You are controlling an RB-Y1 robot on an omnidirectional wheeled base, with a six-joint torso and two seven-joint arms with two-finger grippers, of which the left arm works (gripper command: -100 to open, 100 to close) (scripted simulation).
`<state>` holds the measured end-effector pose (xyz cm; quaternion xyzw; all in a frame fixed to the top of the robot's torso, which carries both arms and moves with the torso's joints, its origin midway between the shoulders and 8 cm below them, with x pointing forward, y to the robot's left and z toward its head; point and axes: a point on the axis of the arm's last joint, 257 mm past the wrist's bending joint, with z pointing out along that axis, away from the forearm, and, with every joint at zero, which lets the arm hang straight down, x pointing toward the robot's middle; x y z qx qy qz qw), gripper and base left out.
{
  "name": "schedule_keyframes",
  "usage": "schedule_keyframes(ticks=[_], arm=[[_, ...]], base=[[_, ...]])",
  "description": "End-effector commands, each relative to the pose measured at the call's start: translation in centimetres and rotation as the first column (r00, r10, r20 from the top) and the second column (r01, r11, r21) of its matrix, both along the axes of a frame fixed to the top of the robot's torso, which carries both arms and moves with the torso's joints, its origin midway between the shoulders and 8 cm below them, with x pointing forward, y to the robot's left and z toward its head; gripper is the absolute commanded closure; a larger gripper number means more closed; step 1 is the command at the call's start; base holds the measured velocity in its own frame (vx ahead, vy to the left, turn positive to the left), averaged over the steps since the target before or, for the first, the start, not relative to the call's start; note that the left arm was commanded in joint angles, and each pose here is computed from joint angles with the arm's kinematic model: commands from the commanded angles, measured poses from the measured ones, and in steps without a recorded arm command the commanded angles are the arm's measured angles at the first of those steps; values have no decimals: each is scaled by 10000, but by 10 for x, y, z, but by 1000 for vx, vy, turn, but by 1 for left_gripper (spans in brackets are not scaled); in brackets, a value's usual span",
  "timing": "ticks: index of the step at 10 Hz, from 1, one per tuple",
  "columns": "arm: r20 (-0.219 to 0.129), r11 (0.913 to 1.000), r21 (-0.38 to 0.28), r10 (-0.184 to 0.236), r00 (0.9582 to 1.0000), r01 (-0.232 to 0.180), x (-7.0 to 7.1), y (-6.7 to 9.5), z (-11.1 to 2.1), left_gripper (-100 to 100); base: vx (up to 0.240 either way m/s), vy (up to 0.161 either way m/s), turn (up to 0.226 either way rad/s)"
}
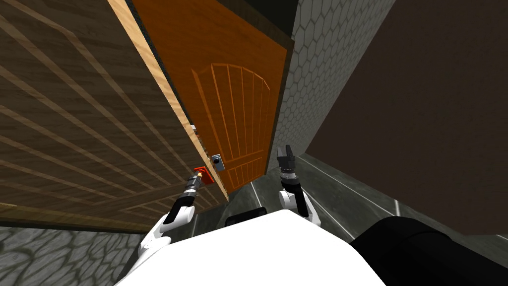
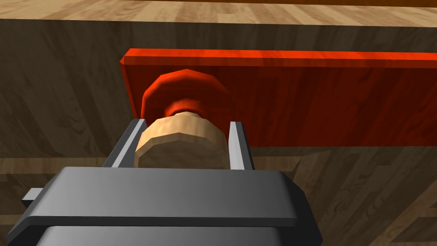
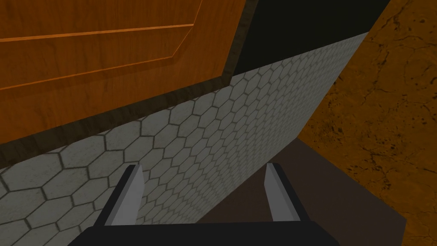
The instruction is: Pull the door open
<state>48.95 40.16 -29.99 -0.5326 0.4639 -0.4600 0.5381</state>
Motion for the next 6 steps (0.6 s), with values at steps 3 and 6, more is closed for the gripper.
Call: schedule_keyframes(ticks=[3,6], arm=[[-286,10000,30,-12,9996,13,-15,10,-10,100],[-203,9989,3,-472,9987,472,-16,-1,-5,100]], base=[[-201,38,-53],[-223,98,-153]])
